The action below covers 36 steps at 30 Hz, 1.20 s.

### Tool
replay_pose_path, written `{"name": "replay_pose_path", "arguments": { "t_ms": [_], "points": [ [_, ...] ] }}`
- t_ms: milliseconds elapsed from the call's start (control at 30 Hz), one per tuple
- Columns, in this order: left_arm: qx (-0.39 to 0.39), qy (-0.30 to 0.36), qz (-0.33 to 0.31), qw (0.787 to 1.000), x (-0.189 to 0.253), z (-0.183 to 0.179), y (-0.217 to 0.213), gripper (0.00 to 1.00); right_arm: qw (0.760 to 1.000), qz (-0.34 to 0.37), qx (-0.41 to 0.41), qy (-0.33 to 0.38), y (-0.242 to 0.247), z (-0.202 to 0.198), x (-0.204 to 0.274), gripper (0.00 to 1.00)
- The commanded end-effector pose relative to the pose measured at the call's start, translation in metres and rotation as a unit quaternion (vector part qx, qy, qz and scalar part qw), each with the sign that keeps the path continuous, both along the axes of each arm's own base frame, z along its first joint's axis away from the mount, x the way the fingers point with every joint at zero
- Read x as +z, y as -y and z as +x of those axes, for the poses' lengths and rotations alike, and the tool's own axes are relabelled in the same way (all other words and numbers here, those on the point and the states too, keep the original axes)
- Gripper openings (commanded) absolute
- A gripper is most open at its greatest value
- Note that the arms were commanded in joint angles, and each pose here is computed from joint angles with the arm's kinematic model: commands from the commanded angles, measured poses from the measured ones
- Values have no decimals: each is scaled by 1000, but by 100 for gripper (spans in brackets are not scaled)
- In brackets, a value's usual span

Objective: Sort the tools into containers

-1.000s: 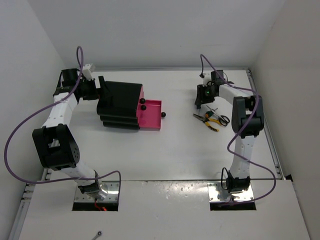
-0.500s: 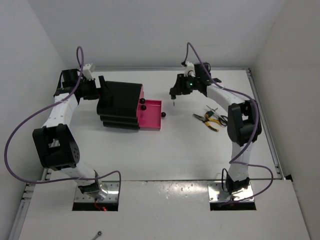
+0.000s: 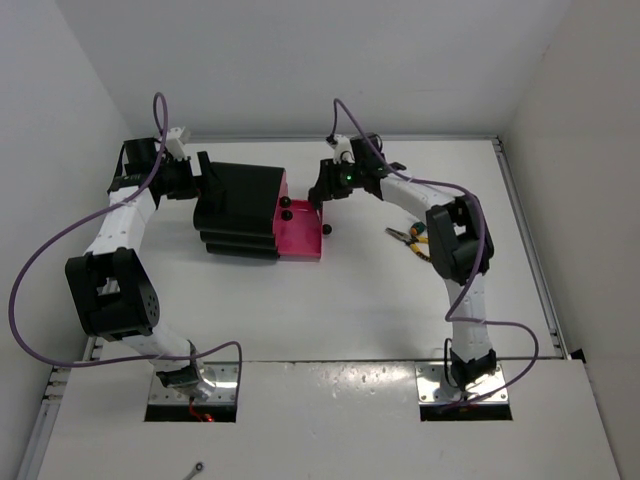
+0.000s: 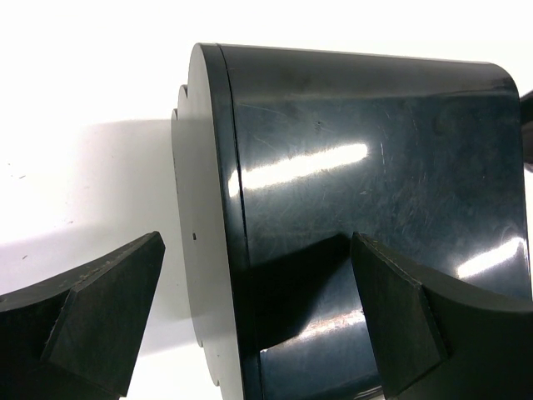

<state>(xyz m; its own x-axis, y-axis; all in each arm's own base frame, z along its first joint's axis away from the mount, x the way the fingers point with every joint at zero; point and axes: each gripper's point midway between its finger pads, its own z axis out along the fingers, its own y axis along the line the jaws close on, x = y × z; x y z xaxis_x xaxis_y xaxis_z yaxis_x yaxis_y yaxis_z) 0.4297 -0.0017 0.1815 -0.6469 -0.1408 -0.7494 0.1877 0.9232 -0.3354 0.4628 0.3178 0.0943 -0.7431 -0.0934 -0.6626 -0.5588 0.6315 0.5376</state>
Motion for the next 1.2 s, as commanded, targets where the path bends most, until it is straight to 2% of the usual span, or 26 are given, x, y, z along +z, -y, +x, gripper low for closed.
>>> {"name": "replay_pose_path", "arguments": {
  "t_ms": [0,300,367,500,700,800,967,1167],
  "points": [
    [14,-52,36,998,-31,-14,-8,100,999,14,11,37,-23,12,14,20],
    [14,-56,36,998,-34,-14,-9,100,999,-7,36,31,-47,4,-11,24],
    [14,-56,36,998,-34,-14,-9,100,999,-14,40,33,-50,0,-13,27],
    [14,-61,35,997,-38,-14,-9,100,998,-27,40,40,-50,0,-16,44],
    [11,-55,32,998,-34,-12,-7,100,997,-40,34,48,-44,-1,-15,60],
    [11,-55,32,998,-34,-12,-7,100,997,-35,27,59,-37,1,-3,63],
    [11,-51,33,998,-30,-12,-7,100,994,-14,-9,107,3,7,61,62],
    [11,-46,34,998,-27,-12,-7,100,986,-103,-43,124,91,1,58,57]
  ]
}}
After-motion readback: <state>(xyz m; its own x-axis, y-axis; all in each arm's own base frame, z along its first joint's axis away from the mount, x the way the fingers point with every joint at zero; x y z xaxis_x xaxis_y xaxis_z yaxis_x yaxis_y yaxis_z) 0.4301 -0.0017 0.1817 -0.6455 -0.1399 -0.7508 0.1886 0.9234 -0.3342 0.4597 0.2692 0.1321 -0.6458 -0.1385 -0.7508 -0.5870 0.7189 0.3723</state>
